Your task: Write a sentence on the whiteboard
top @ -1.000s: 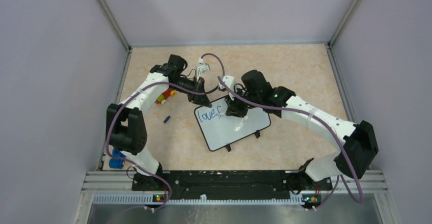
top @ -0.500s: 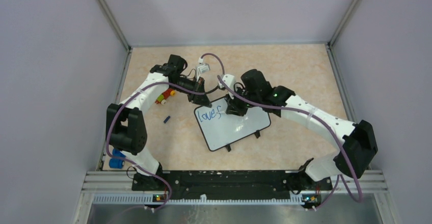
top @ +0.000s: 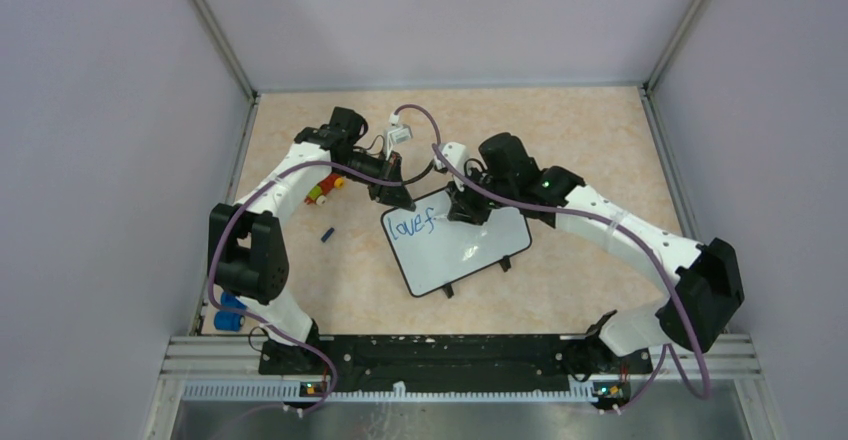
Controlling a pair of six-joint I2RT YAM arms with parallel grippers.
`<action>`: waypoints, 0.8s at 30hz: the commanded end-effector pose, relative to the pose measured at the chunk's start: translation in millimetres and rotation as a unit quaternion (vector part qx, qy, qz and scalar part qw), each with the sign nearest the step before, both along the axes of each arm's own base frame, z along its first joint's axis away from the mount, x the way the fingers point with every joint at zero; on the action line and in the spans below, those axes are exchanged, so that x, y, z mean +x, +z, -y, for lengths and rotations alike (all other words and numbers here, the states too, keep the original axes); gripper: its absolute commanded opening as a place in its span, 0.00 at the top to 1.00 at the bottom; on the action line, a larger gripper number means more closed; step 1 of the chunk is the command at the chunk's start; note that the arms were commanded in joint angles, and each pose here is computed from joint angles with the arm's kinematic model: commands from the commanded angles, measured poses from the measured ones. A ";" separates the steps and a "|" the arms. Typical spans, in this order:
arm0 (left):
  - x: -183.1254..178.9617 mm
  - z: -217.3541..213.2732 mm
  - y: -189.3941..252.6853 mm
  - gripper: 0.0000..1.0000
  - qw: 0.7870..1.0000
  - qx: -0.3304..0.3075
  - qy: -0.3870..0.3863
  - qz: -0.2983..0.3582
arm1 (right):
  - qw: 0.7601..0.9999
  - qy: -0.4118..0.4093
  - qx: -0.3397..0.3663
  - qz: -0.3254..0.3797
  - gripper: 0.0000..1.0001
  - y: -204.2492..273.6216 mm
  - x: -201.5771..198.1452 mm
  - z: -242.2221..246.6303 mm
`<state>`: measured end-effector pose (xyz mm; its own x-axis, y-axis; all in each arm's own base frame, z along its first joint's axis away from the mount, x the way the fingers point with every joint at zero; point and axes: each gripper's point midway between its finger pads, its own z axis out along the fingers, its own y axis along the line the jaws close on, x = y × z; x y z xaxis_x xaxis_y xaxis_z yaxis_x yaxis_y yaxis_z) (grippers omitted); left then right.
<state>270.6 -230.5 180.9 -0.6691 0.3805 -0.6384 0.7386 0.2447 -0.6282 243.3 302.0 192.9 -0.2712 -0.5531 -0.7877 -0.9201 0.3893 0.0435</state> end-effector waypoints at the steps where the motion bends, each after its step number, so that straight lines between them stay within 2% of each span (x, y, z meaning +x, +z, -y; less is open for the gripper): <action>1: -4.7 8.0 8.9 1.00 1.000 -0.015 -0.020 0.013 | 0.999 0.002 0.023 0.034 1.00 26.7 4.9 3.2; 5: -4.8 8.1 9.9 1.00 1.000 -0.016 -0.020 0.015 | 0.998 0.021 0.040 0.031 1.00 37.7 -6.6 2.8; 24: -4.1 8.4 9.4 1.00 1.000 -0.016 -0.021 0.014 | 0.999 -0.004 0.007 0.042 1.00 17.8 14.2 2.5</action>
